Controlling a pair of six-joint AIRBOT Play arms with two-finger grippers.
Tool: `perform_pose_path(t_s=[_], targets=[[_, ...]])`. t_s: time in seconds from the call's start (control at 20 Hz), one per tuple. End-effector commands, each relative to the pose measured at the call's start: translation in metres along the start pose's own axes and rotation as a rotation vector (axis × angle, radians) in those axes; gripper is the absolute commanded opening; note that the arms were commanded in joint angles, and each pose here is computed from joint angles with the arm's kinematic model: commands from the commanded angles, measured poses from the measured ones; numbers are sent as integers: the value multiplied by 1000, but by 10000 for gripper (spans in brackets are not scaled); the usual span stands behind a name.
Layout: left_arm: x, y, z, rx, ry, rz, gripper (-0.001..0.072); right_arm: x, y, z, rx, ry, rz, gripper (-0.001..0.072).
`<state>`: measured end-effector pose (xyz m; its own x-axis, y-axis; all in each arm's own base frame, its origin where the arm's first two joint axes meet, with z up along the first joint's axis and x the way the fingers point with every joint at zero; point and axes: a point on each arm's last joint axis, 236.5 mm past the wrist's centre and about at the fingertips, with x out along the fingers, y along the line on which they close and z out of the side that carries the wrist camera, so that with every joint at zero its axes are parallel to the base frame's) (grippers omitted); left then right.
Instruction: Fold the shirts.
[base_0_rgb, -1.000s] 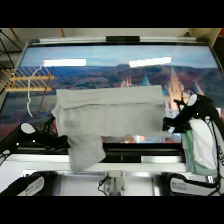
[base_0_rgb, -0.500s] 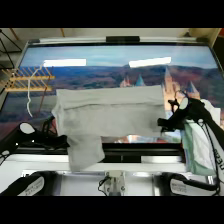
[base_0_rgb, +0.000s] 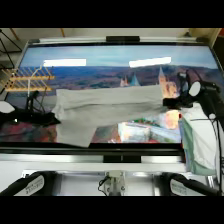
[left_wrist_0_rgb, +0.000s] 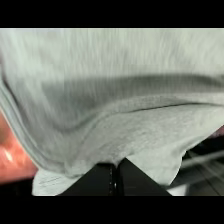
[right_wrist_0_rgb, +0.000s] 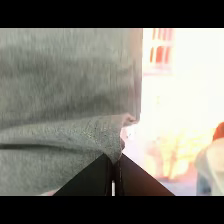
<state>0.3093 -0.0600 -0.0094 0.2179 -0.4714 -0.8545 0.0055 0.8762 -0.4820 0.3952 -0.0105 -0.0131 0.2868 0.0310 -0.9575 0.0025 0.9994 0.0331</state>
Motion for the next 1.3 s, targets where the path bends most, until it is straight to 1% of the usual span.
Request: perform_pose_path(t_s=[0.0, 0.15, 0.3, 0.45, 0.55, 0.7, 0.75, 0.8, 0.85, 0.9, 0.95, 1.05, 1.15, 1.25], targets=[[-14, 2, 70, 41, -97, 16, 36, 1, -2, 65, 23, -148, -3, 76], [-6, 13, 123, -5, -114, 12, 36, 29, 1, 95, 35, -139, 17, 77], [8, 3, 169, -10, -145, -52, 36, 61, 5, 115, 51, -123, 43, 77], [20, -4, 208, -2, -201, -85, 36, 87, 2, 123, 67, -125, 41, 77], [38, 2, 213, -36, -188, -85, 36, 101, 1, 114, 79, -82, 41, 78], [76, 12, 186, -107, -42, -106, 37, 110, -4, 93, 61, 4, 16, 81], [83, 13, 175, -114, 5, -115, 51, 109, -7, 90, 53, 16, 4, 117], [85, 13, 168, -116, 39, -122, 183, 105, -10, 88, 50, 24, -4, 309], [84, 12, 165, -116, 51, -126, 399, 101, -13, 88, 48, 26, -11, 489], [79, 11, 164, -114, 55, -129, 485, 96, -15, 88, 43, 22, -11, 512], [74, 10, 164, -110, 53, -131, 484, 92, -18, 90, 43, 13, -9, 512], [60, 2, 167, -90, 36, -134, 471, 90, -18, 92, 91, 5, 40, 685], [44, -10, 173, -56, 2, -135, 455, 92, -11, 97, 176, -14, 143, 683], [28, -24, 175, 4, -31, -135, 455, 94, -4, 108, 256, -52, 220, 682]])
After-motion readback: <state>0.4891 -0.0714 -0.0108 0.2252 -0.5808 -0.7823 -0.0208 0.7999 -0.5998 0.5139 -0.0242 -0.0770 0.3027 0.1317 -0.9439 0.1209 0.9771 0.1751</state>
